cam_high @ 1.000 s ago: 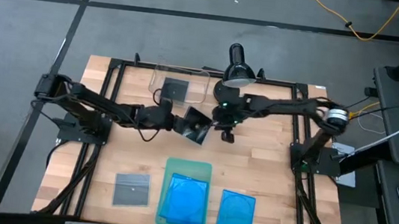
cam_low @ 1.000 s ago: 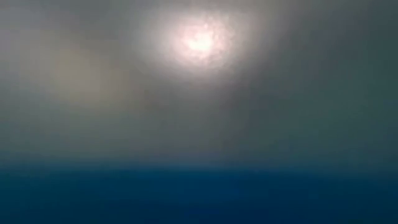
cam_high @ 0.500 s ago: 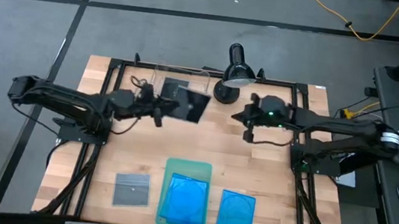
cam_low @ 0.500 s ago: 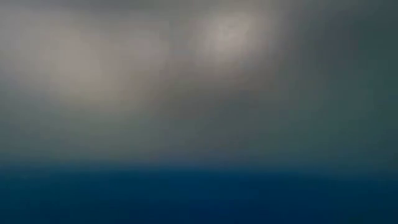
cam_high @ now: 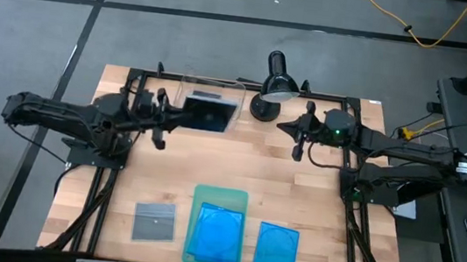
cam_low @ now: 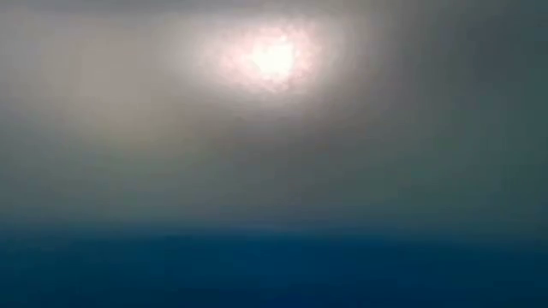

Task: Pick & place jewel cases by type
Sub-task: Put the top black CD case into the transparent bin

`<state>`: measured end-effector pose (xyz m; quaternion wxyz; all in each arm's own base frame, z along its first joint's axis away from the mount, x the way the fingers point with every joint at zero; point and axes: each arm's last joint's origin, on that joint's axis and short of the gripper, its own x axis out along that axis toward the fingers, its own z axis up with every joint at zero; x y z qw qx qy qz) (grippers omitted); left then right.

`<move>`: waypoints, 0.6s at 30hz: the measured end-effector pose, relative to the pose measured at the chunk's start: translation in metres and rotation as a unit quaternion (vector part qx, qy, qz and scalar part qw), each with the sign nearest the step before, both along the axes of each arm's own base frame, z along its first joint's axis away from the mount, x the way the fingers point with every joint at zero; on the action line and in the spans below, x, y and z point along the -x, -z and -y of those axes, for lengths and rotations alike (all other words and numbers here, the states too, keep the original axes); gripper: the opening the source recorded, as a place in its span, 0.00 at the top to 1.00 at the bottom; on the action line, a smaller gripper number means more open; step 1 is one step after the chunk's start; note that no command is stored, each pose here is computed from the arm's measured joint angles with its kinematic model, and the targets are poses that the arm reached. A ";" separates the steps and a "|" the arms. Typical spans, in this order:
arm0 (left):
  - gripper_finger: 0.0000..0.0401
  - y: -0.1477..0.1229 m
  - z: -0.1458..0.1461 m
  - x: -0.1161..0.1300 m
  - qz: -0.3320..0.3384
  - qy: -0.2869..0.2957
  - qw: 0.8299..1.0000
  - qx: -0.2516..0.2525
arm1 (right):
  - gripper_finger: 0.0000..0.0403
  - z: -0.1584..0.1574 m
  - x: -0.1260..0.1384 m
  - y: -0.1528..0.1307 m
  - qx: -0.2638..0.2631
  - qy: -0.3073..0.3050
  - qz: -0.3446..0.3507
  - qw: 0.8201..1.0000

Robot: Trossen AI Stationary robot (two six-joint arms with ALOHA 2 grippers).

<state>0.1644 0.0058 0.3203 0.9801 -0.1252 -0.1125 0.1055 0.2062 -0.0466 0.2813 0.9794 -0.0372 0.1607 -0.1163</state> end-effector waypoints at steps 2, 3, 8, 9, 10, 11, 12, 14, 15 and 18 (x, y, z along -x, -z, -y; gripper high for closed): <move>0.94 -0.006 0.002 0.002 0.006 0.009 1.000 -0.023 | 0.99 0.000 0.000 0.000 -0.001 0.000 -0.001 1.000; 0.94 -0.010 0.003 0.002 0.009 0.012 0.999 -0.034 | 0.99 0.000 0.000 0.000 -0.001 -0.001 -0.001 1.000; 0.94 -0.029 0.008 0.005 0.021 0.018 0.995 -0.098 | 0.99 0.000 0.000 0.000 -0.001 -0.001 -0.001 1.000; 0.94 -0.033 0.009 0.005 0.020 0.017 0.993 -0.111 | 0.99 0.000 0.000 0.000 0.000 -0.001 -0.001 1.000; 0.94 -0.036 0.010 0.006 0.019 0.015 0.992 -0.123 | 0.99 0.000 0.000 0.000 0.000 -0.001 -0.001 1.000; 0.94 -0.041 0.011 0.006 0.018 0.012 0.991 -0.134 | 0.99 0.000 0.000 0.000 0.000 -0.001 -0.001 1.000; 0.94 -0.046 0.012 0.006 0.017 0.008 0.989 -0.144 | 0.99 0.000 0.000 0.000 0.000 -0.001 -0.001 1.000; 0.94 -0.054 0.014 0.006 0.001 -0.002 0.986 -0.165 | 0.99 0.000 0.000 0.000 0.000 -0.001 -0.001 1.000; 0.94 -0.057 0.015 0.005 -0.012 -0.007 0.984 -0.176 | 0.99 0.000 0.000 0.000 0.000 -0.001 -0.001 1.000; 0.94 -0.069 0.018 0.001 -0.055 -0.028 0.977 -0.205 | 0.99 0.000 0.000 0.000 -0.002 0.000 -0.001 1.000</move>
